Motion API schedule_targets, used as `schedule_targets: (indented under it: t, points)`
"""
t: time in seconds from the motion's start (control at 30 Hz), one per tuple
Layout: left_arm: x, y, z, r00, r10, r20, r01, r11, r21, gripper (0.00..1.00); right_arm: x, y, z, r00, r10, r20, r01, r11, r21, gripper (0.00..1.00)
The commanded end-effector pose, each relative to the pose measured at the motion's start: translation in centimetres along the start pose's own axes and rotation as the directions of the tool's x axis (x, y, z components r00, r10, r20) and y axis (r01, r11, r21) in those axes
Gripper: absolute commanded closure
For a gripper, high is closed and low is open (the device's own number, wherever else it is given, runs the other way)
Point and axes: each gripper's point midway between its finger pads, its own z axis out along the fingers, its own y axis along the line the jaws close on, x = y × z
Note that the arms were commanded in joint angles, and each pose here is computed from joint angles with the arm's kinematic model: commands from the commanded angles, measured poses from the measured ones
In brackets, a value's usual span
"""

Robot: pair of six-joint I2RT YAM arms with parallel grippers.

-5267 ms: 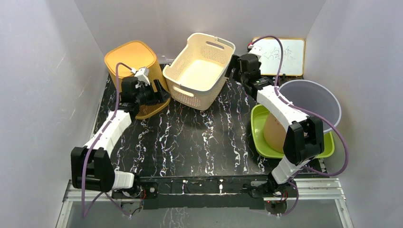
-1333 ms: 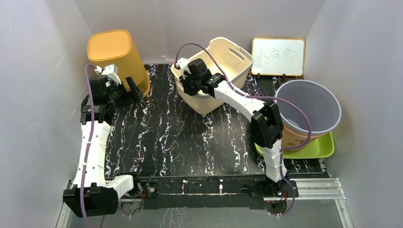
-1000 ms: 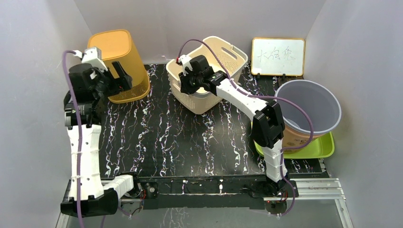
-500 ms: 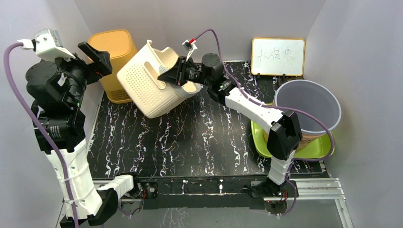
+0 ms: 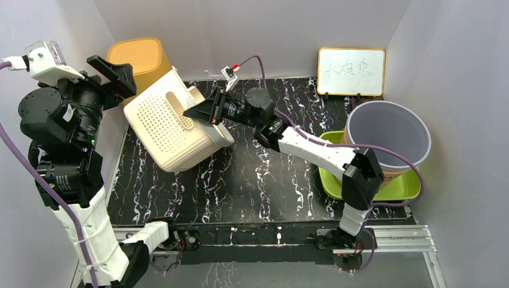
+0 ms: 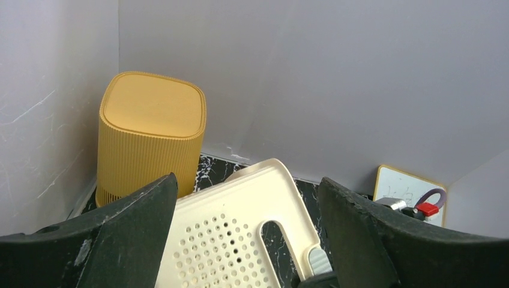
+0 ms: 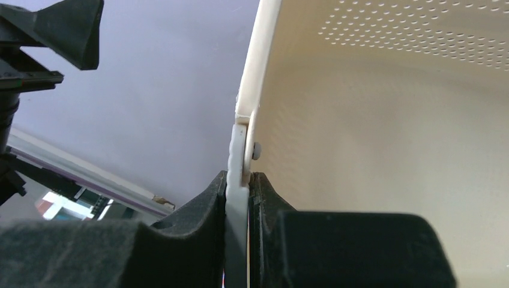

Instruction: Turn the large container upside down

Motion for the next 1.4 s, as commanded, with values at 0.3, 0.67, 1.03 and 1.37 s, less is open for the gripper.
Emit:
schedule_targets:
  t: [0.3,0.67,1.03,1.37]
  points:
    - [-0.2,-1.4,-0.2,1.0,-0.016,-0.007,0.017,0.997,0.07,0.15,-3.3,10.4,-4.3,0.959,0.26,0.111,-0.18,0.865,-0.469,1.0]
    - [-0.4,-1.7,0.1,1.0,-0.013,-0.008,0.014,0.997,0.078,0.16,-1.8,8.2,-5.4,0.86,0.51,0.026,-0.395,0.696,-0.6,1.0]
    - [0.7,-1.6,0.9,0.999,-0.002,-0.046,0.006,0.997,0.077,0.18,-5.5,-5.5,-11.7,0.742,0.626,0.24,-0.486,0.749,-0.451,1.0]
    - [1.7,-1.8,1.2,0.997,0.0,-0.073,0.008,0.995,0.102,0.18,-5.8,-18.9,-13.7,0.786,0.524,0.328,-0.499,0.851,-0.163,1.0]
